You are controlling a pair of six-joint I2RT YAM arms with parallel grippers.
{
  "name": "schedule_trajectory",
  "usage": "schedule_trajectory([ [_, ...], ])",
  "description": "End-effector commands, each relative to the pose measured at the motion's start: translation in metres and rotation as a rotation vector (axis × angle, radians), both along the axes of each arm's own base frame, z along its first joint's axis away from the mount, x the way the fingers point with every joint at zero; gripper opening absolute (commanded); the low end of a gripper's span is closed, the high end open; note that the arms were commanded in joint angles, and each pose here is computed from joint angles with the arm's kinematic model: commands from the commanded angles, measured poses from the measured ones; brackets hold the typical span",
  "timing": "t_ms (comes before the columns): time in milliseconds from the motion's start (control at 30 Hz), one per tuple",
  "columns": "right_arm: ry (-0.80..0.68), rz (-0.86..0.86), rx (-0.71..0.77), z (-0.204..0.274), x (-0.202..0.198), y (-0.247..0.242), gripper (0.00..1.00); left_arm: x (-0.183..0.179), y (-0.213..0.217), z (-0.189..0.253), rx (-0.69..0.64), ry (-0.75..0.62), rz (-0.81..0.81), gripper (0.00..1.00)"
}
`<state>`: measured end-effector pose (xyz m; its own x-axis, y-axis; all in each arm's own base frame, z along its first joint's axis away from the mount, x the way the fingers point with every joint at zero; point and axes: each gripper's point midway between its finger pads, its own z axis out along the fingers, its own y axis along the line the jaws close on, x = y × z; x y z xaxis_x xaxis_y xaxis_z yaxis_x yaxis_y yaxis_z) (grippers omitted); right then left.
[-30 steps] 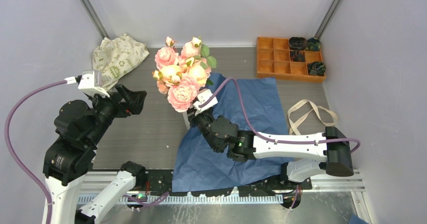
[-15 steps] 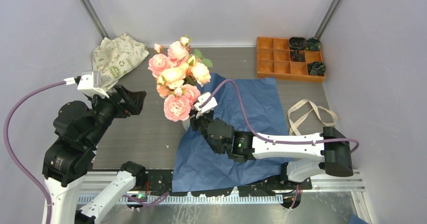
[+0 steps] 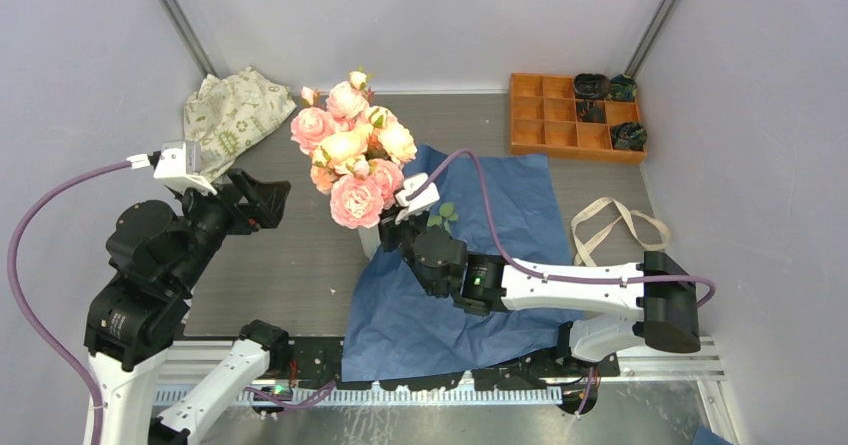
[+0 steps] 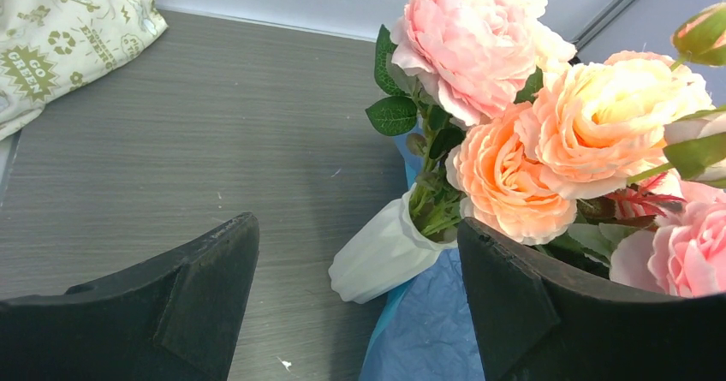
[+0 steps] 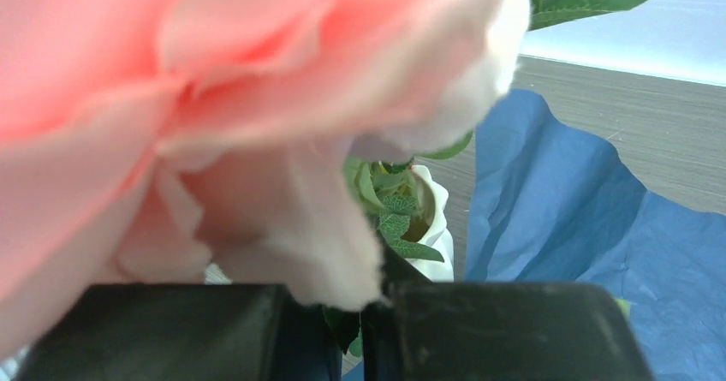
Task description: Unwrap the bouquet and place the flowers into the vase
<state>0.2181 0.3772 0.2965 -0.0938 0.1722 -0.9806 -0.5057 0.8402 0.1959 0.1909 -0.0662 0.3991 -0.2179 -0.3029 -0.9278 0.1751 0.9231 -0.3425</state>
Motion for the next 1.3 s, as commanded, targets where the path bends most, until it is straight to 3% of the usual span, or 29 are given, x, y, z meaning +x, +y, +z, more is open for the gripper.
schedule_trajectory([
  [0,0.061,-0.030,-0.112,-0.038,0.008,-0.006,0.05,-0.001,0.001,0.007,-0.018,-0.031,0.007,0.86],
  [200,0.075,-0.033,-0.121,-0.043,0.008,-0.006,0.09,-0.001,0.002,0.008,-0.017,-0.033,0.007,0.86],
  [333,0.086,-0.031,-0.128,-0.047,0.007,-0.006,0.18,-0.001,0.002,0.008,-0.017,-0.033,0.008,0.86],
  [533,0.094,-0.032,-0.121,-0.044,0.004,-0.015,0.49,0.000,0.000,0.008,-0.020,-0.033,0.003,0.86],
  [600,0.093,-0.034,-0.117,-0.041,0.003,-0.020,0.53,0.000,0.000,0.009,-0.022,-0.036,0.001,0.86],
  [1033,0.106,-0.082,-0.058,-0.029,-0.002,-0.055,0.58,-0.001,0.001,0.007,-0.022,-0.031,0.005,0.86],
  [1267,0.133,-0.165,0.006,-0.022,-0.005,-0.093,0.69,-0.004,0.006,0.008,-0.018,-0.036,0.025,0.86],
])
